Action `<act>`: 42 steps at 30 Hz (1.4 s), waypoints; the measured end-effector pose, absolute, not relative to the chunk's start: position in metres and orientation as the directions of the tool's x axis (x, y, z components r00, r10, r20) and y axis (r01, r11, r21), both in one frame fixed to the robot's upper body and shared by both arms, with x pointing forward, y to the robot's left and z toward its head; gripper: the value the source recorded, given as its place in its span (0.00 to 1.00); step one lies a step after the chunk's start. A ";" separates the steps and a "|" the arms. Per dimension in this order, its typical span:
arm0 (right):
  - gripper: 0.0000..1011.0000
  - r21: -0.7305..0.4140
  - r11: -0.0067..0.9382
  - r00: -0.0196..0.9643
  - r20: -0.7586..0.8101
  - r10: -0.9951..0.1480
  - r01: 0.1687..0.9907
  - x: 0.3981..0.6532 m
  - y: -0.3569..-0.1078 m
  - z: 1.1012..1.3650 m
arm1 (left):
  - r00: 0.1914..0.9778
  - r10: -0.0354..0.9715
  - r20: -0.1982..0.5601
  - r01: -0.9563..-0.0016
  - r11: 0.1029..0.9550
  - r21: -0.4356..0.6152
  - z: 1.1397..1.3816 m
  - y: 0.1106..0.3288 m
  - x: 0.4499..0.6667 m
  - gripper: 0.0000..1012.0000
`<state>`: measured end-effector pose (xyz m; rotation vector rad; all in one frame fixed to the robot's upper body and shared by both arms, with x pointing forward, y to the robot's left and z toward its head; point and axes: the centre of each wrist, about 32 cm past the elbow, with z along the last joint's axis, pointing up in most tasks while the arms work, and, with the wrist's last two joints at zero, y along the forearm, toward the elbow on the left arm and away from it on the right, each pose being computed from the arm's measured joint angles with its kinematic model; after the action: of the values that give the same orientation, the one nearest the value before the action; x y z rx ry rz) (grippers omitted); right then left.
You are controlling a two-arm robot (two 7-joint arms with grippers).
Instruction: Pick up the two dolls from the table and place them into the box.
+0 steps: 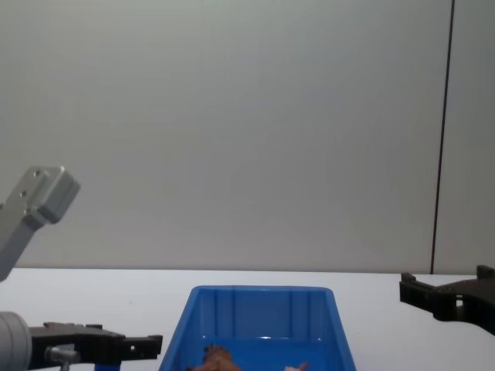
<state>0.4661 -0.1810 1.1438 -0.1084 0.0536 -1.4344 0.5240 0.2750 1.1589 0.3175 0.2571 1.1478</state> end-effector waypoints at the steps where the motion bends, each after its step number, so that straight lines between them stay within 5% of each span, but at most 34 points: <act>1: 0.99 -0.107 0.132 0.136 0.028 -0.990 0.985 0.466 -0.181 1.144 | 0.390 0.920 -0.039 -0.847 0.375 0.377 1.159 0.275 0.524 0.99; 26: 0.99 -0.107 0.132 0.136 0.028 -0.990 0.985 0.466 -0.181 1.144 | 0.357 0.933 -0.044 -0.835 0.340 0.432 1.155 0.272 0.519 0.93; 42: 0.99 -0.107 0.132 0.136 0.028 -0.990 0.985 0.466 -0.181 1.144 | 0.359 0.933 -0.013 -0.826 0.324 0.462 1.155 0.275 0.526 0.45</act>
<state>0.4661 -0.1810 1.1438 -0.1086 0.0536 -1.4341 0.5265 0.2751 1.1549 0.4127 0.3000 1.1763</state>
